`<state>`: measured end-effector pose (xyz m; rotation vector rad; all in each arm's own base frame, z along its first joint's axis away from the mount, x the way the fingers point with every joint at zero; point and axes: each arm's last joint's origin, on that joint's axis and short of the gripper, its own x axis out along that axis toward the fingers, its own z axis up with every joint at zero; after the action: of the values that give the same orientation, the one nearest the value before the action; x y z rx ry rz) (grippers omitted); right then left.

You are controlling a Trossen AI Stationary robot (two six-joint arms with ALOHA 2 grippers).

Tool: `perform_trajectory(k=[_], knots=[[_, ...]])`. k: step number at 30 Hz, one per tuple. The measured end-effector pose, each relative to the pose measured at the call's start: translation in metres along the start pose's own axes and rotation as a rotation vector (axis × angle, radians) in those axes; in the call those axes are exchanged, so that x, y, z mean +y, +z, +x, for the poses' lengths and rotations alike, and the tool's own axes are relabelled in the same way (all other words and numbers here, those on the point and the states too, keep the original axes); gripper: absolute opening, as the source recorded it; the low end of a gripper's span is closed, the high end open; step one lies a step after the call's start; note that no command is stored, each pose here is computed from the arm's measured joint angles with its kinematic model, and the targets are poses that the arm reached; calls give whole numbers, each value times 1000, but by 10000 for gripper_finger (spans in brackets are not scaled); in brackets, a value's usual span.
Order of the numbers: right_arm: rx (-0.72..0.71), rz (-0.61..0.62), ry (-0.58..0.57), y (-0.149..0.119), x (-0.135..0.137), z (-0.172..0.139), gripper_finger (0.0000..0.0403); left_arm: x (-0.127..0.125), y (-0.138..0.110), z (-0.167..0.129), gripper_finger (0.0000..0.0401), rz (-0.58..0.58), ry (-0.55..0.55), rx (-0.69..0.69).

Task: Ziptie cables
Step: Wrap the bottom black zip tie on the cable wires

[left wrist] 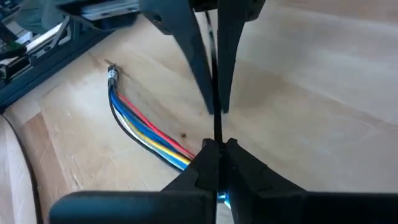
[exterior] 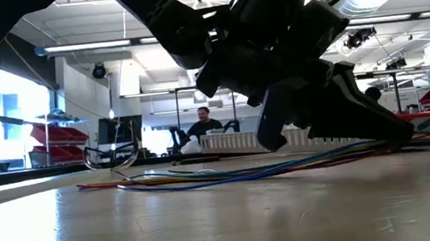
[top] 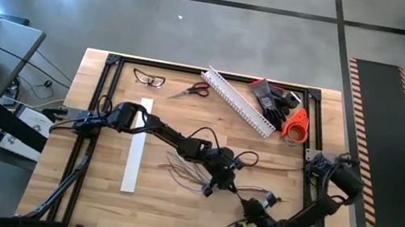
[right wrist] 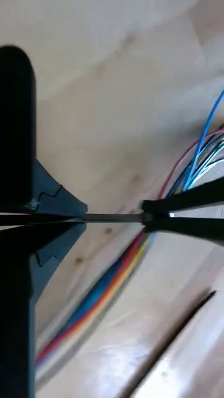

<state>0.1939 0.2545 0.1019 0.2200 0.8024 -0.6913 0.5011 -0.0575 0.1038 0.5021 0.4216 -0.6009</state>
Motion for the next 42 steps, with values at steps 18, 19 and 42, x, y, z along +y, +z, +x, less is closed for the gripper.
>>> perform_trajectory(k=[18,19,42], knots=[[130,149,-22,-30,-14,-32,1,14,-5,-8,0,-2,-39,-72],[127,144,-22,-29,-14,-31,1,12,-2,-7,3,7,-58,-100],[102,465,14,6,-16,-3,0,13,0,-31,103,-81,61,272]])
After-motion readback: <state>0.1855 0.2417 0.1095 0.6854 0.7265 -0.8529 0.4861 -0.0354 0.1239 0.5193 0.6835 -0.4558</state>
